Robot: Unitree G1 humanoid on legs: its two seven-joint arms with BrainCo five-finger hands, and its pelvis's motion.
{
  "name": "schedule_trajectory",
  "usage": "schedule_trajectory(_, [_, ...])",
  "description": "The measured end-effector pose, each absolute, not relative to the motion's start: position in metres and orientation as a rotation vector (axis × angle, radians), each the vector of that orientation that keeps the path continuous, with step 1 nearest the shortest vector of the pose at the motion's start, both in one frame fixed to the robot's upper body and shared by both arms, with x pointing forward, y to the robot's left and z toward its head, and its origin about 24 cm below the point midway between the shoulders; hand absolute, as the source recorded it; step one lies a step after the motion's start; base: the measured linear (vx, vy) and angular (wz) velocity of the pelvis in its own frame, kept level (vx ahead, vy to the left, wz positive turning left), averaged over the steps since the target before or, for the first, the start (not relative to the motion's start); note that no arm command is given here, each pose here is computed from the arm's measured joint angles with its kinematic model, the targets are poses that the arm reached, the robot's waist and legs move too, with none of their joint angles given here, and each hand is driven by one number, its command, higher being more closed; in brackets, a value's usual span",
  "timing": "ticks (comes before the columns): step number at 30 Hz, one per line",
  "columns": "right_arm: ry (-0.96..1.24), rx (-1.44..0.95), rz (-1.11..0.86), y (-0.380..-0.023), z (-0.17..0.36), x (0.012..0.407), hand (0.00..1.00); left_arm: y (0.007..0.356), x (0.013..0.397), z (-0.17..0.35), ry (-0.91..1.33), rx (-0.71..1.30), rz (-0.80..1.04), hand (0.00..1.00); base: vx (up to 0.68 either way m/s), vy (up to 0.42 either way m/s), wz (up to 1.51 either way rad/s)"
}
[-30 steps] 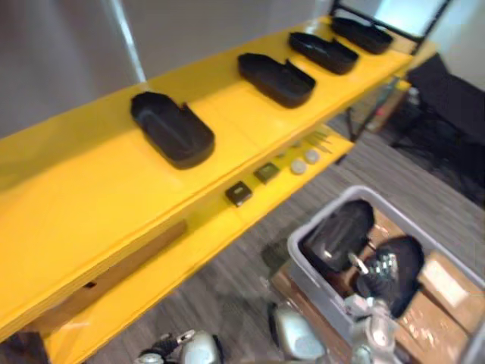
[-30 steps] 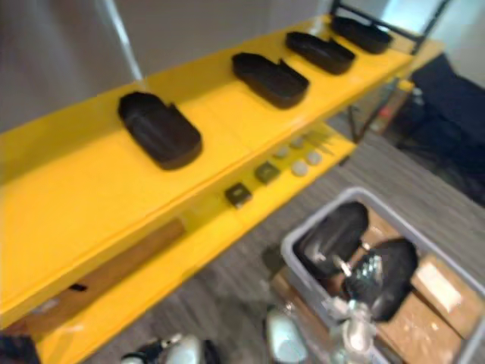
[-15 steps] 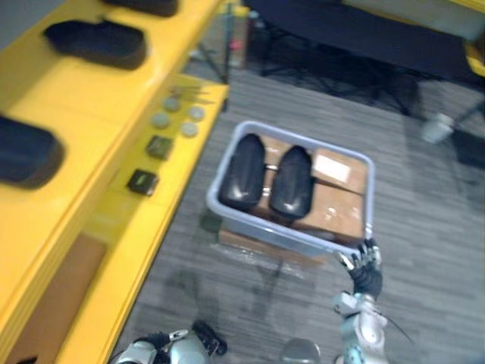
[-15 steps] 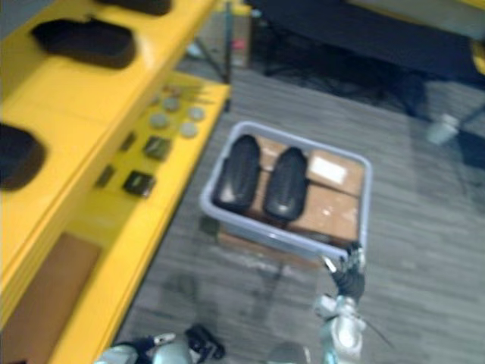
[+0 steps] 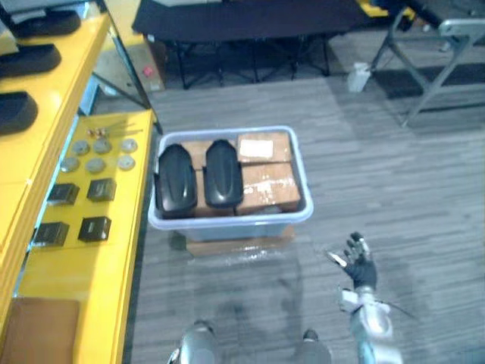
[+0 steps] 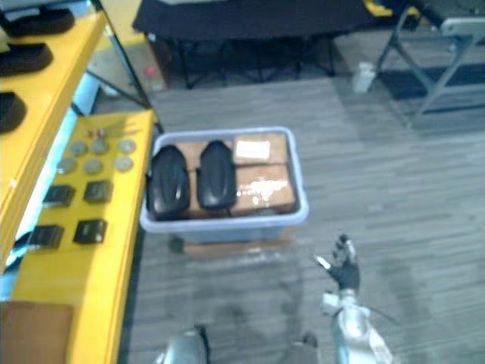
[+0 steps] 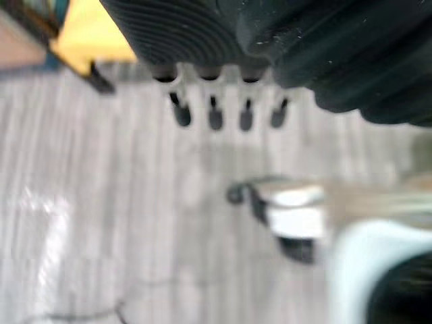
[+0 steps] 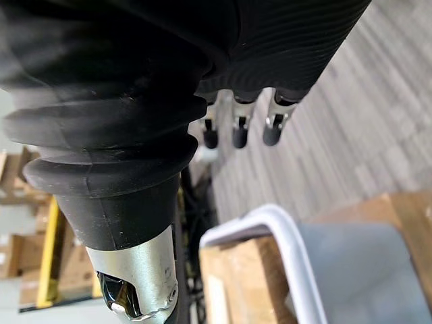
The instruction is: Walk over and take plastic housings, then place them on the shelf
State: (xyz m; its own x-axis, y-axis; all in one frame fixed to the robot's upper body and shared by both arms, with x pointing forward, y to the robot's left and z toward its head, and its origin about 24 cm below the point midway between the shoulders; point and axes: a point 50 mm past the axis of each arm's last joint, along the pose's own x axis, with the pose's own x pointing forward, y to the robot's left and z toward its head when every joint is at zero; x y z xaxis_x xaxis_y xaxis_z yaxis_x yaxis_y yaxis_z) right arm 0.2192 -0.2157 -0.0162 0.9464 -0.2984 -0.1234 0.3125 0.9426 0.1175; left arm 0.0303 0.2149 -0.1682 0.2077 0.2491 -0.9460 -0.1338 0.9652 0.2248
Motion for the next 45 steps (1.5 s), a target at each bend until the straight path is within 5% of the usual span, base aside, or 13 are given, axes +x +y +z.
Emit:
schedule_trajectory(11, [-0.318,0.14,-0.373,-0.224,0.116,0.327,0.0,0.209,0.071,-0.16,1.151,0.056,0.299,0.0,-0.07,0.039,0.24])
schedule_trajectory(18, [-0.503,0.093,-0.499,-0.255,0.192,0.356,0.0,0.201,0.086,-0.157,1.076,0.014,0.289,0.0,-0.03,0.0,0.23])
schedule_trajectory(32, [-0.303,0.016,-0.741,-0.334,0.247,0.372,0.0,0.172,0.101,-0.156,1.003,-0.104,0.206,0.0,-0.07,-0.028,0.2])
schedule_trajectory(45, [-0.294,-0.086,-0.776,-0.346,0.273,0.368,0.0,0.158,0.096,-0.159,1.019,-0.163,0.146,0.0,-0.01,-0.006,0.09])
